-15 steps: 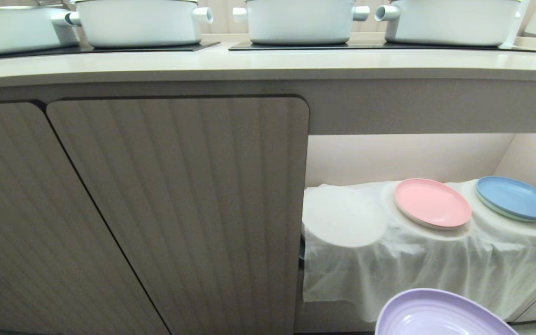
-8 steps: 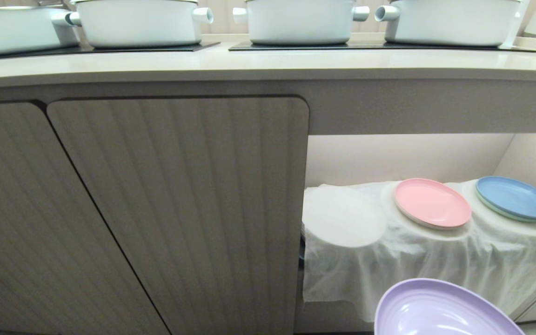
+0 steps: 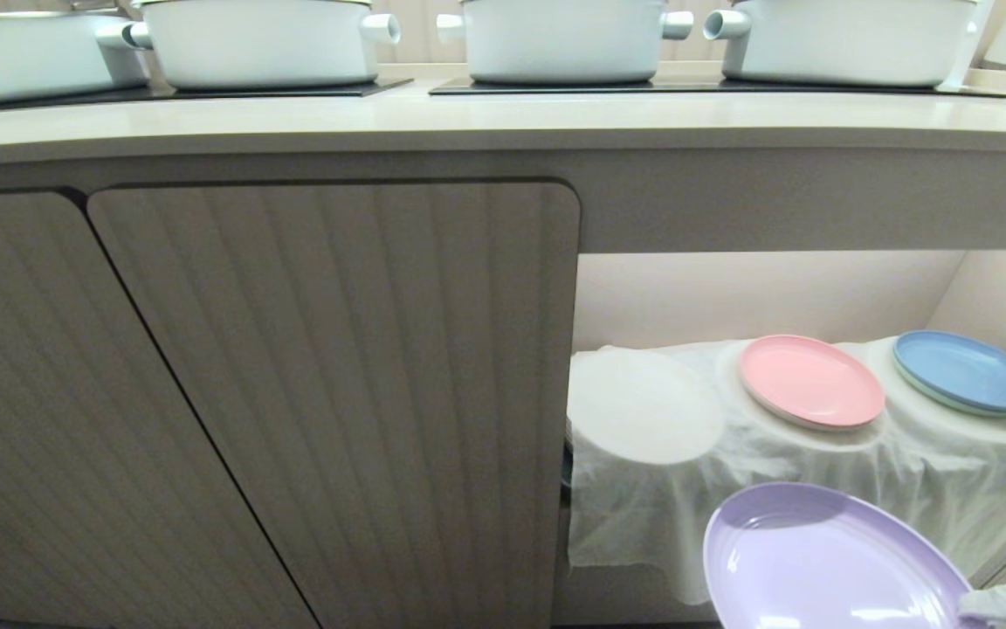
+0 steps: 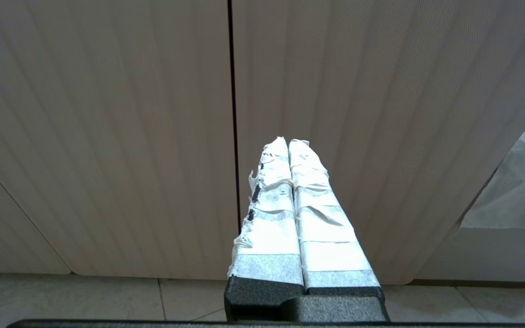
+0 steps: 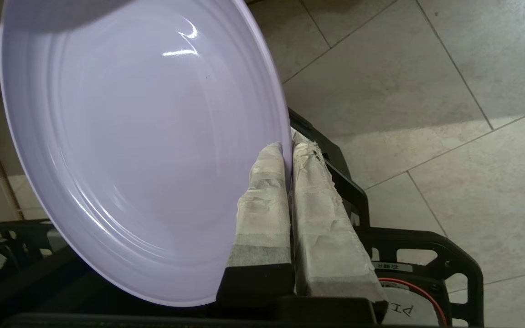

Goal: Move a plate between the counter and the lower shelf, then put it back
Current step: Put the plate in the cupboard

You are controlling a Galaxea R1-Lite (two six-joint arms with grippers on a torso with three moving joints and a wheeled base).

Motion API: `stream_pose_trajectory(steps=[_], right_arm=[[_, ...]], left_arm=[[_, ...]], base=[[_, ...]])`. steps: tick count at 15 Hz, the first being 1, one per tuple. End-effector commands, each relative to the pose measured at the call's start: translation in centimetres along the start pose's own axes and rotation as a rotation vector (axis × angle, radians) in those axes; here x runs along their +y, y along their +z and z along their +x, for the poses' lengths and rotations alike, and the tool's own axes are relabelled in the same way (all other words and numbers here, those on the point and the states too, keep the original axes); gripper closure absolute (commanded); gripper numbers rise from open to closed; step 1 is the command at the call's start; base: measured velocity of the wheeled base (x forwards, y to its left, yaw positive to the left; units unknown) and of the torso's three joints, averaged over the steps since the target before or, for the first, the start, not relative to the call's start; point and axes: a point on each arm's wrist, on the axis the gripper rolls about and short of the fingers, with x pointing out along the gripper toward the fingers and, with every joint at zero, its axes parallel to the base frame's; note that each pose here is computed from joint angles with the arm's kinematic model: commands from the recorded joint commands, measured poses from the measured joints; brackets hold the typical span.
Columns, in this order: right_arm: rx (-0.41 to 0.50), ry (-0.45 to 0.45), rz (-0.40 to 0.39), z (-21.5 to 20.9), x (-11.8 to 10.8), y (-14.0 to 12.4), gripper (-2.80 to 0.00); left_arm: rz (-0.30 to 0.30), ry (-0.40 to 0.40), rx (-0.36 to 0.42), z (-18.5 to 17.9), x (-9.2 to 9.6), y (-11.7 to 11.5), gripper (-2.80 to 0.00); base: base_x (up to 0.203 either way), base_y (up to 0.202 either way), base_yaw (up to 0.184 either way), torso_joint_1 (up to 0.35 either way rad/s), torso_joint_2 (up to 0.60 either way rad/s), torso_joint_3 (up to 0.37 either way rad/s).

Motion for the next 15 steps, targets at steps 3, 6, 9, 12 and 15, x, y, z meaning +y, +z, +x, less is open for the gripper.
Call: stream_pose_trajectory(steps=[3,6,9,12,15], right_arm=[[0.034,-0.005,0.084,1.0,0.2,2.4,0.0],[0.032,-0.001,0.096,2.0,0.2,3.5,0.0],[0.016,0.007,0.11,3.5,0.7,4.7,0.0],[0.005,-0.013,0.107,5.2,1.0,5.7,0.0],[-0.008,-0.018,0.118,7.0,1.2,6.8,0.0]], left_arm=[[-0.001,0.002,0.0,0.0,0.0,0.0,0.0],[-0.001,0.0,0.0,0.0,0.0,0.0,0.0],[-0.001,0.002,0.0,0.0,0.0,0.0,0.0],[-0.001,0.0,0.0,0.0,0.0,0.0,0.0],[-0.001,0.002,0.0,0.0,0.0,0.0,0.0]], base=[[0.0,0.0,0.0,0.0,0.0,0.0],[0.0,0.0,0.0,0.0,0.0,0.0],[0.0,0.0,0.0,0.0,0.0,0.0],[0.0,0.0,0.0,0.0,0.0,0.0],[0.0,0.0,0.0,0.0,0.0,0.0]])
